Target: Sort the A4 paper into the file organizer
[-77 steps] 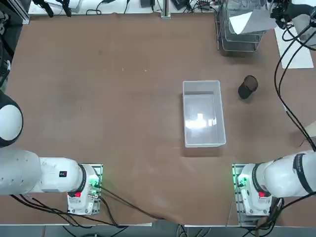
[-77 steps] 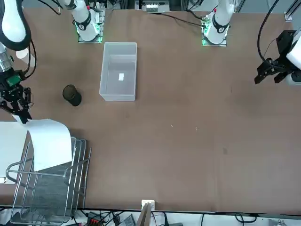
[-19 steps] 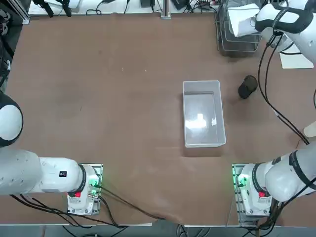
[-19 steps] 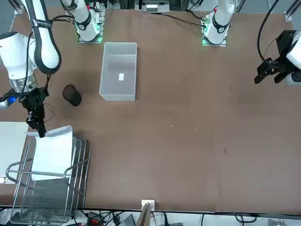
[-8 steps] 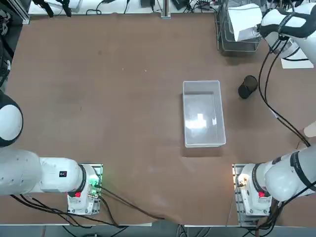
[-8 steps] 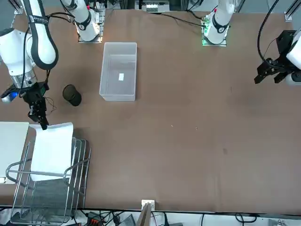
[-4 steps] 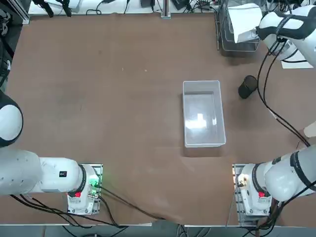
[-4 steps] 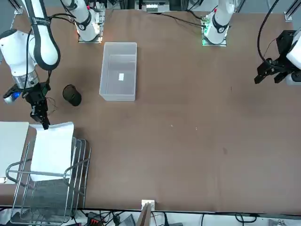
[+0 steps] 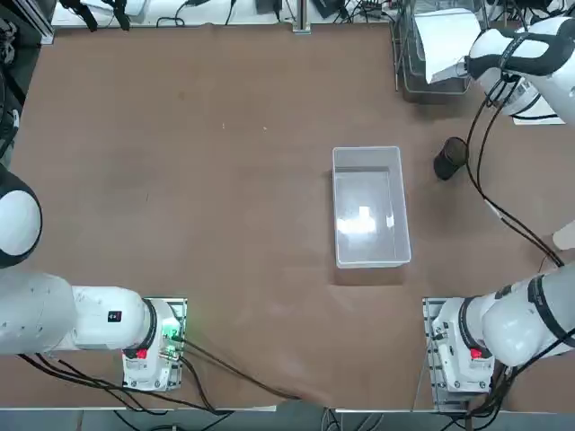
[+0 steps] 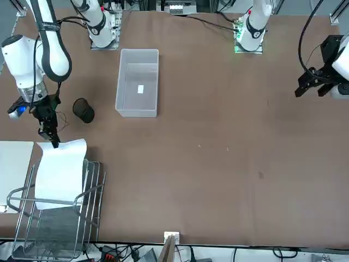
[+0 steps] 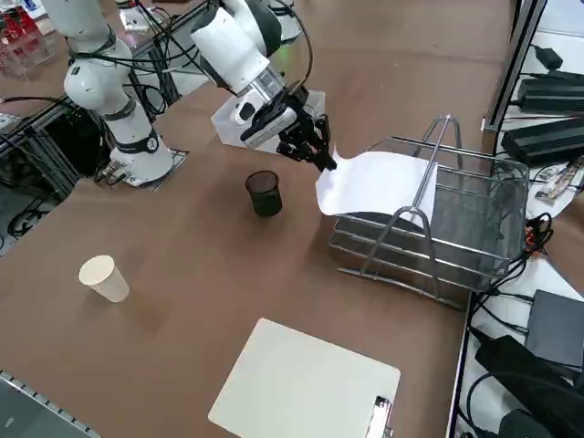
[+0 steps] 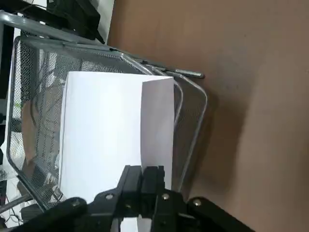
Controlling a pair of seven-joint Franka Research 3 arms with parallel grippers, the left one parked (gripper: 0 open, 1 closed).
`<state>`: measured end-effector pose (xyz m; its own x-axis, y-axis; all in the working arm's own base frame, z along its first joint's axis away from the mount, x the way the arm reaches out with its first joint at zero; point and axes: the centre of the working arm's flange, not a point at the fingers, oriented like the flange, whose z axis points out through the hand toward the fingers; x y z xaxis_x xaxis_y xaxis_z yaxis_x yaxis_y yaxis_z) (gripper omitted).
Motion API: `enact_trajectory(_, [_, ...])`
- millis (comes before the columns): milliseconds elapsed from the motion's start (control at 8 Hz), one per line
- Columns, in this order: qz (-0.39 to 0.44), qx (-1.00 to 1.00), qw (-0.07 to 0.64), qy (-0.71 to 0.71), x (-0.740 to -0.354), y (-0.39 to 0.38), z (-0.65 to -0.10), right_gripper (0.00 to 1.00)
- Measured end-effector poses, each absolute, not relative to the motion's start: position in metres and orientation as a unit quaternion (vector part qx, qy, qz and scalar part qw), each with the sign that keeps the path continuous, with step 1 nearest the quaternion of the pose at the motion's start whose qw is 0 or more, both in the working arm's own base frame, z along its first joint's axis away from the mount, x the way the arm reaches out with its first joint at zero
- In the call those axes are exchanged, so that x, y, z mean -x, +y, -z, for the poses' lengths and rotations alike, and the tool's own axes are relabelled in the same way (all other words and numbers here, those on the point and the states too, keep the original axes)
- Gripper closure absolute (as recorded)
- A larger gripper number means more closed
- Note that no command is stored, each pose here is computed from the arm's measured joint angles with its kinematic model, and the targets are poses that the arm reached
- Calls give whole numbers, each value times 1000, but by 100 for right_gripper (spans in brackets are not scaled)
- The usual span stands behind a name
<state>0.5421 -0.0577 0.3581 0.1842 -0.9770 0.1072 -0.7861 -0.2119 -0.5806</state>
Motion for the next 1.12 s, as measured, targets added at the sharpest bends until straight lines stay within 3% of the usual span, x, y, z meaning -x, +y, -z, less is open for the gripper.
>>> enact_trajectory(625, [249,742,193,592,-546,-57,-351,99])
enact_trajectory(1125, [273,742,195,580,-579,-53,-362,99])
